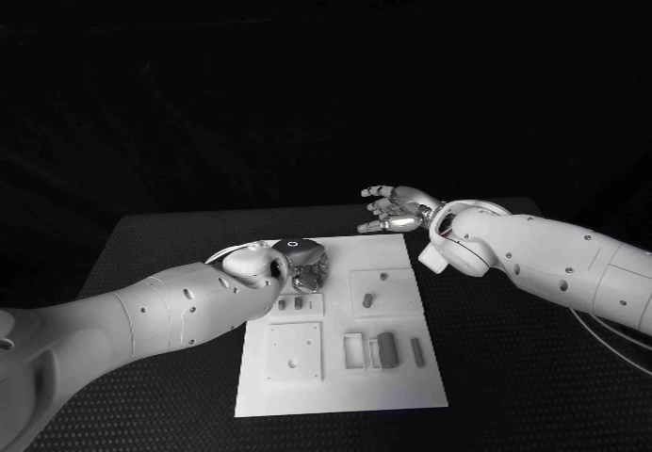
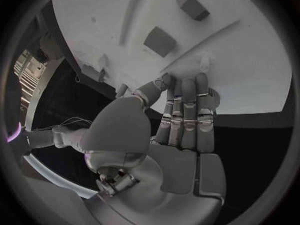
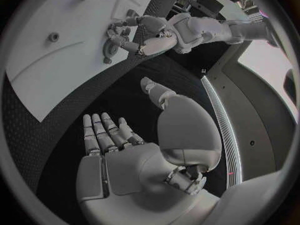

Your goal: Assemble the parts on the task board

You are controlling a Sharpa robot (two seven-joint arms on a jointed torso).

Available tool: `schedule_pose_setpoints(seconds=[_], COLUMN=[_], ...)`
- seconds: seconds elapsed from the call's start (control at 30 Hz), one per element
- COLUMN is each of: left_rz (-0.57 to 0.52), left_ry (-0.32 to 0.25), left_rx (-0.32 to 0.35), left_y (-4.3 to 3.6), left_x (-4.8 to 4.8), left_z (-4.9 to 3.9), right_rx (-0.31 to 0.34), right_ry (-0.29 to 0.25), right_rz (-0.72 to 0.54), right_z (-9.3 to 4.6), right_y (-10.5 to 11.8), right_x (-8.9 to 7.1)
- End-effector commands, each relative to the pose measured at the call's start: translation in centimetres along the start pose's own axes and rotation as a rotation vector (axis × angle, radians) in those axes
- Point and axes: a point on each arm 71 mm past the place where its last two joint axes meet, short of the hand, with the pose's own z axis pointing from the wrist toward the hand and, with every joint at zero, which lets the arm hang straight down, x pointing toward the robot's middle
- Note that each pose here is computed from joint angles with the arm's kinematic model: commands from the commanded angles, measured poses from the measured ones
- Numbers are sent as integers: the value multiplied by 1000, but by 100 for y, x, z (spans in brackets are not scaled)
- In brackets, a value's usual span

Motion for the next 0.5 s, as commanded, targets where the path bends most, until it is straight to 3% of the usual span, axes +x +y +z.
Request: schedule_pose_setpoints(seconds=[0.03,0.5], left_rz=[27,21], left_ry=[110,103], left_rx=[-21,-1], left_y=[37,14], left_x=[198,237], left_z=[-29,-35], right_rx=[-9,-9], right_ry=[14,13], right_rz=[3,4], right_z=[1,-4], right_y=[10,7], right_x=[15,12])
